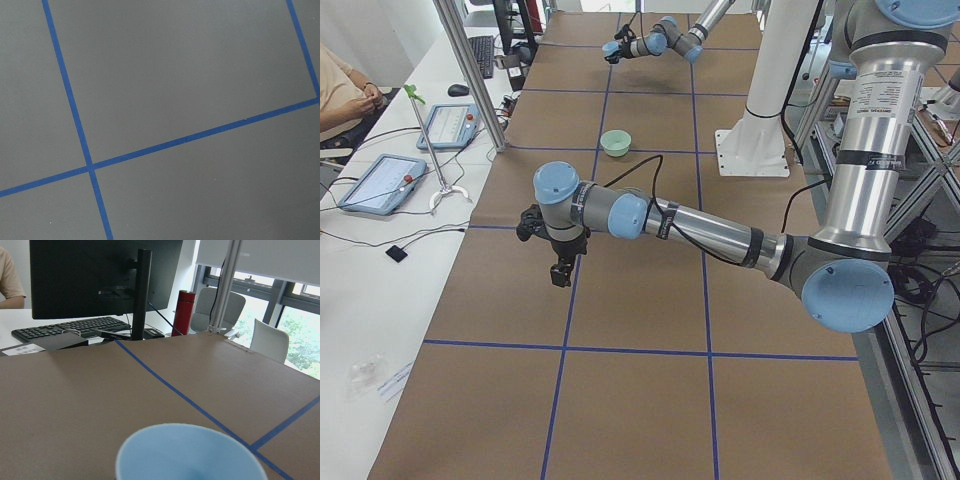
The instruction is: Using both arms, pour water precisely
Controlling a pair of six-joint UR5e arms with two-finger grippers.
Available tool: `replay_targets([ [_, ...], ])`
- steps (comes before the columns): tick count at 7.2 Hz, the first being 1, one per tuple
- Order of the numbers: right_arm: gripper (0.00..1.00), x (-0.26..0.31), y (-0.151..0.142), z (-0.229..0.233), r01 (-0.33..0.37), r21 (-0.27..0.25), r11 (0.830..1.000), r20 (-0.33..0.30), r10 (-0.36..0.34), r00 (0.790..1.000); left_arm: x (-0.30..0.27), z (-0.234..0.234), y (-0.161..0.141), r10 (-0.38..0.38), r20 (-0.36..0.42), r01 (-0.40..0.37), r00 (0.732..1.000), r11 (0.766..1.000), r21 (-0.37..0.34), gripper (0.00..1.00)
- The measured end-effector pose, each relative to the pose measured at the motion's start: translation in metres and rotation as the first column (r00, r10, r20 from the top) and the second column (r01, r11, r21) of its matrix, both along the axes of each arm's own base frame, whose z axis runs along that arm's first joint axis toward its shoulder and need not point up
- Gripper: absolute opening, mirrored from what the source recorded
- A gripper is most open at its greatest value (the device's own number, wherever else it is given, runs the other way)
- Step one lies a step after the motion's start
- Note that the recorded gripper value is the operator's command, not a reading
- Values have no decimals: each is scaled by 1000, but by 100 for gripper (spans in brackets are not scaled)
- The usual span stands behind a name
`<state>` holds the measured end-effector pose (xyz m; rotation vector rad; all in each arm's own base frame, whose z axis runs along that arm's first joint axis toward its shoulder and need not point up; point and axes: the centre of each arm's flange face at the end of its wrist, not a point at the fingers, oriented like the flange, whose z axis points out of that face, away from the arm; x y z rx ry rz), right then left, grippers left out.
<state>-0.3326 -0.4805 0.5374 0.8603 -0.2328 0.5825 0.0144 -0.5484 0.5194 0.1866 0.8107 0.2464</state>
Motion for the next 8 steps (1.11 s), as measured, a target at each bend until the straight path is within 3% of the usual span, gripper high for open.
replay_targets([
  [2, 0, -10, -7, -24, 135, 116, 984, -6, -135, 991, 0, 0, 0, 1, 0, -1, 1000, 1000, 0, 100],
  [3, 0, -11, -13, -45, 245, 170, 954, -49, -240, 969, 0, 0, 0, 1, 0, -1, 1000, 1000, -2, 100],
  [5, 0, 0, -35, -87, 481, 254, 839, -130, -463, 877, 0, 1, 0, 0, 0, 0, 1000, 1000, -3, 100],
  [7, 0, -1, -35, -109, 605, 321, 729, -148, -592, 792, 0, 2, 0, 0, 0, 0, 1000, 1000, -6, 100],
  [8, 0, -6, -28, -117, 668, 353, 655, -147, -666, 731, 1, 2, 0, 0, 0, 0, 1000, 1000, -7, 100],
])
